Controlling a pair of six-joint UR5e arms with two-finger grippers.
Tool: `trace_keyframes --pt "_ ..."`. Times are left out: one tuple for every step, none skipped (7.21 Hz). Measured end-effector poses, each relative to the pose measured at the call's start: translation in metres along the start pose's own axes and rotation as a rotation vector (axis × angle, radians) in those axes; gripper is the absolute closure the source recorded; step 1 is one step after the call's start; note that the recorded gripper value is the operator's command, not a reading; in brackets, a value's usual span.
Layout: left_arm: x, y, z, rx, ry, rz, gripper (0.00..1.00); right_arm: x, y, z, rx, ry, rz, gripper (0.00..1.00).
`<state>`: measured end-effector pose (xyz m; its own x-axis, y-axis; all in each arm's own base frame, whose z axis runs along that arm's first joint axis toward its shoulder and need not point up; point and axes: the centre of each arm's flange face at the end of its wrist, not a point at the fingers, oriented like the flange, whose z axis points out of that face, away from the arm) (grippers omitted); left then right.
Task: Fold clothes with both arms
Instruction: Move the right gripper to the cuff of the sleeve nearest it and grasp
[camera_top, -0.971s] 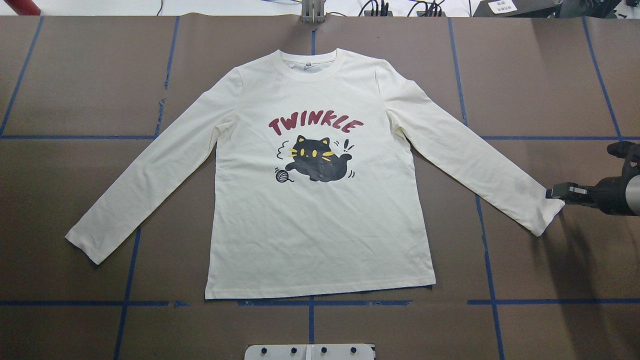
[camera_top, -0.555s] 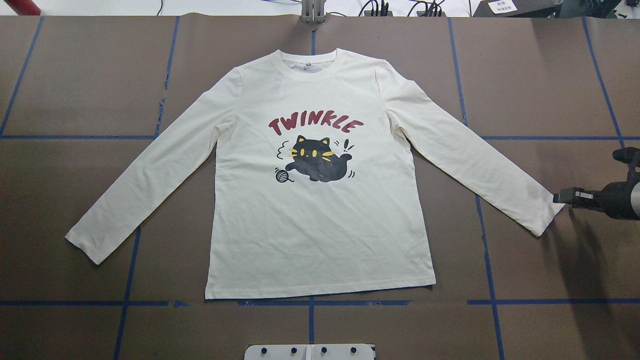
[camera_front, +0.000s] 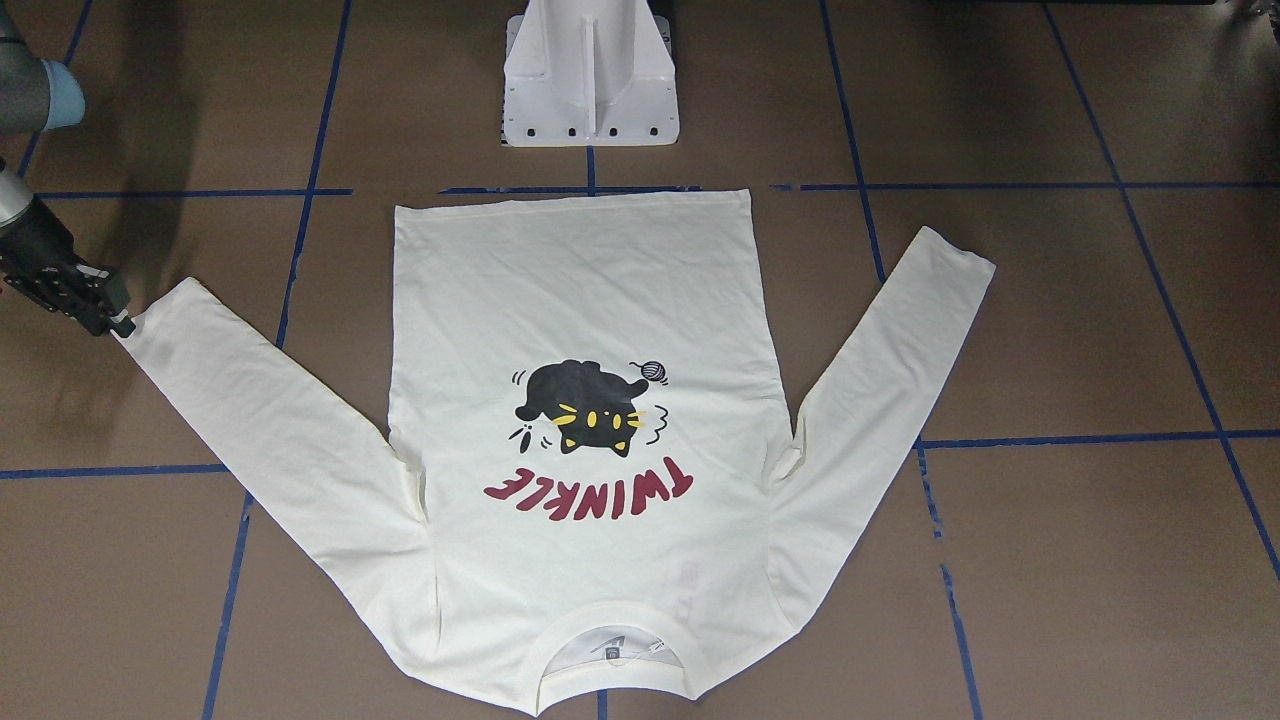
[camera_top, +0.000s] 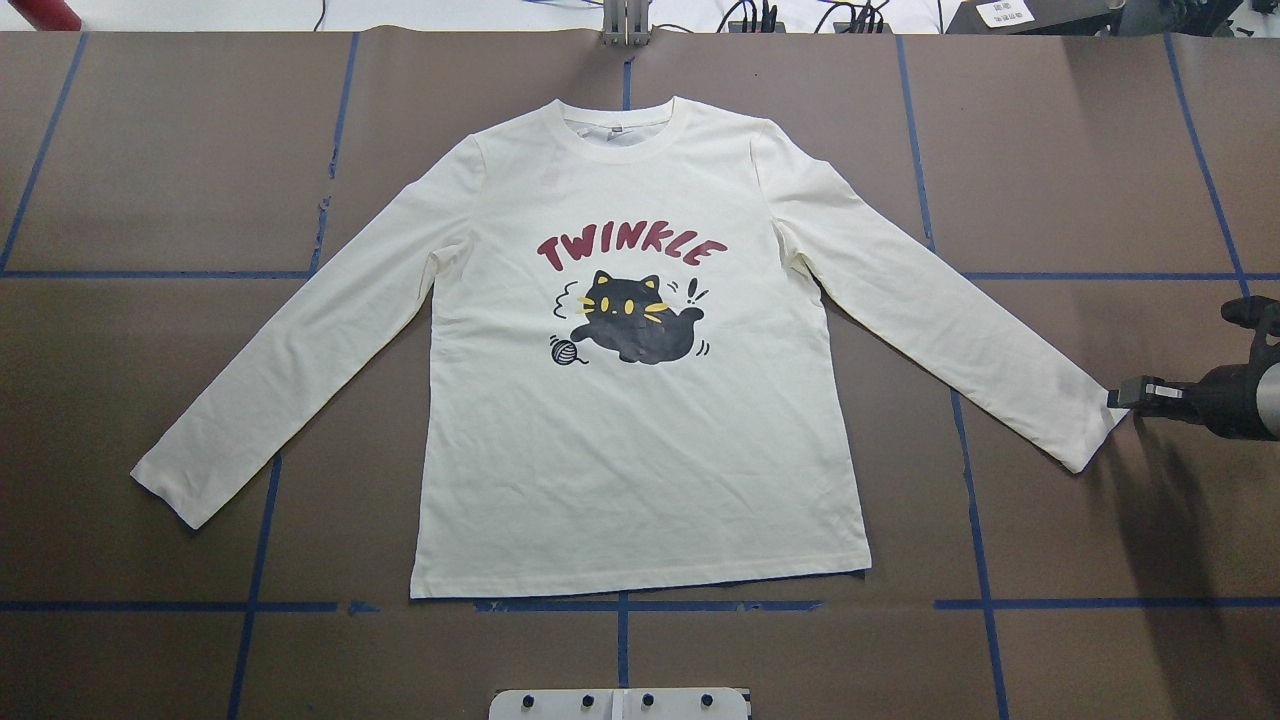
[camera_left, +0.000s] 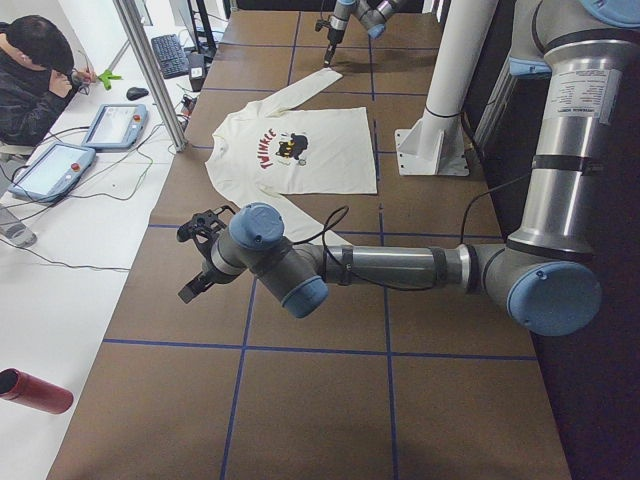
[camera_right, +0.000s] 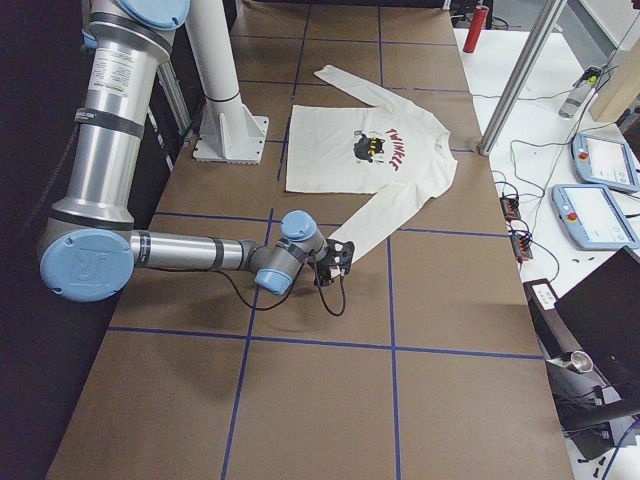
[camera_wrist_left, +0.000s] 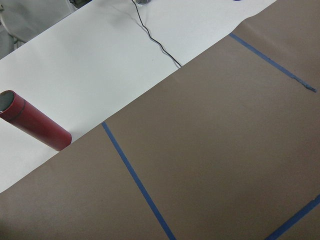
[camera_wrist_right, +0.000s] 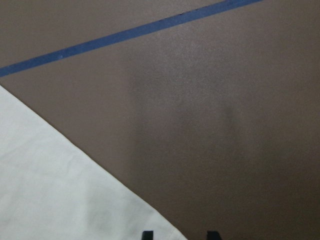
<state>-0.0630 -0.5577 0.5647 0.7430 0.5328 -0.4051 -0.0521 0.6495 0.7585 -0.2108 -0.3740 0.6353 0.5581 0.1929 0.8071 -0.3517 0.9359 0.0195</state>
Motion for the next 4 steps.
trace_keyframes --pt "0.0 0.0 0.0 0.0 0.0 0.0 0.0 -0.001 0.0 0.0 0.001 -0.002 0.002 1.0" --pt "0.0 0.001 0.0 -0.001 0.0 0.0 0.0 -0.003 -0.001 0.0 0.004 -0.008 0.001 1.0" --pt "0.0 0.002 0.0 -0.001 0.0 -0.001 0.0 -0.008 -0.002 -0.002 0.009 -0.019 -0.003 1.0" --pt "0.0 0.002 0.0 -0.001 0.0 -0.001 0.0 -0.021 -0.003 -0.009 0.015 -0.042 -0.012 1.0"
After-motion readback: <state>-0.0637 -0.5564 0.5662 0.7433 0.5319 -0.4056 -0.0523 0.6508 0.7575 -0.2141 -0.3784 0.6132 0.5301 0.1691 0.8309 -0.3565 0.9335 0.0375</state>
